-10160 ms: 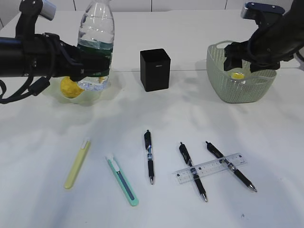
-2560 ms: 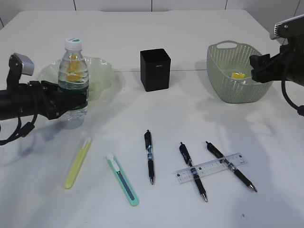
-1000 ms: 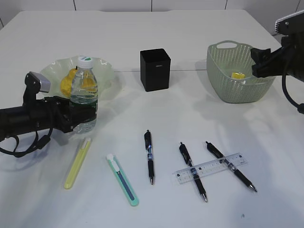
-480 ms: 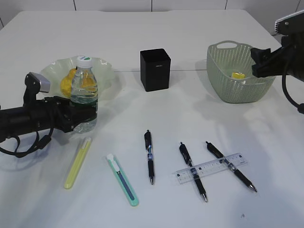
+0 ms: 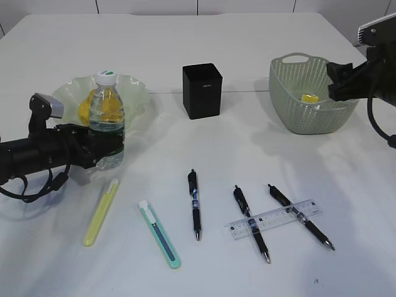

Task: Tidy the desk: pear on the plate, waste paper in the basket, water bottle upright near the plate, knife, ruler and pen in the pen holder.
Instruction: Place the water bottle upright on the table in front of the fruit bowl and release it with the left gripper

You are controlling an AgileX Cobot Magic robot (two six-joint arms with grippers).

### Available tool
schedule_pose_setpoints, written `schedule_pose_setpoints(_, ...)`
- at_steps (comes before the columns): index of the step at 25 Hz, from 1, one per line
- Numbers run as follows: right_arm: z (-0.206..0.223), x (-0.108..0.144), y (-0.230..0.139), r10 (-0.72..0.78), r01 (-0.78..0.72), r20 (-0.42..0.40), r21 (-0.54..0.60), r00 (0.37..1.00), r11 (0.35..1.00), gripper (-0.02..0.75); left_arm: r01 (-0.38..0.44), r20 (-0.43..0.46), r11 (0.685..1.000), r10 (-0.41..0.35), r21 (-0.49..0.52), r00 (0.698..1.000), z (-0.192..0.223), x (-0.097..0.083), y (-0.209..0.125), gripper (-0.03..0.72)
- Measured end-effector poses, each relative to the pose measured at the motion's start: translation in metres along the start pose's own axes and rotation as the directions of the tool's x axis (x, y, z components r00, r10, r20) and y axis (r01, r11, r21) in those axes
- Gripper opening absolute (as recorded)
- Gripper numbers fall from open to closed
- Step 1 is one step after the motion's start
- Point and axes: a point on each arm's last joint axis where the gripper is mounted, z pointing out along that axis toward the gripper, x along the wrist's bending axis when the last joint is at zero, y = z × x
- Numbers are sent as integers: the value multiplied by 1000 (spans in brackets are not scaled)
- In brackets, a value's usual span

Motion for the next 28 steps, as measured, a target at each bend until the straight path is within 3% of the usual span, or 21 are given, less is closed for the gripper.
schedule_pose_setpoints(22, 0, 0, 0, -2, 2, 1, -2, 1000, 1000, 571, 5, 9, 1000, -5, 0, 1000, 8, -8, 0, 378)
schedule_pose_setpoints(28, 0, 0, 0, -2, 2, 1, -2, 1000, 1000, 571, 5, 8, 1000, -5, 2, 1000, 8, -8, 0, 407)
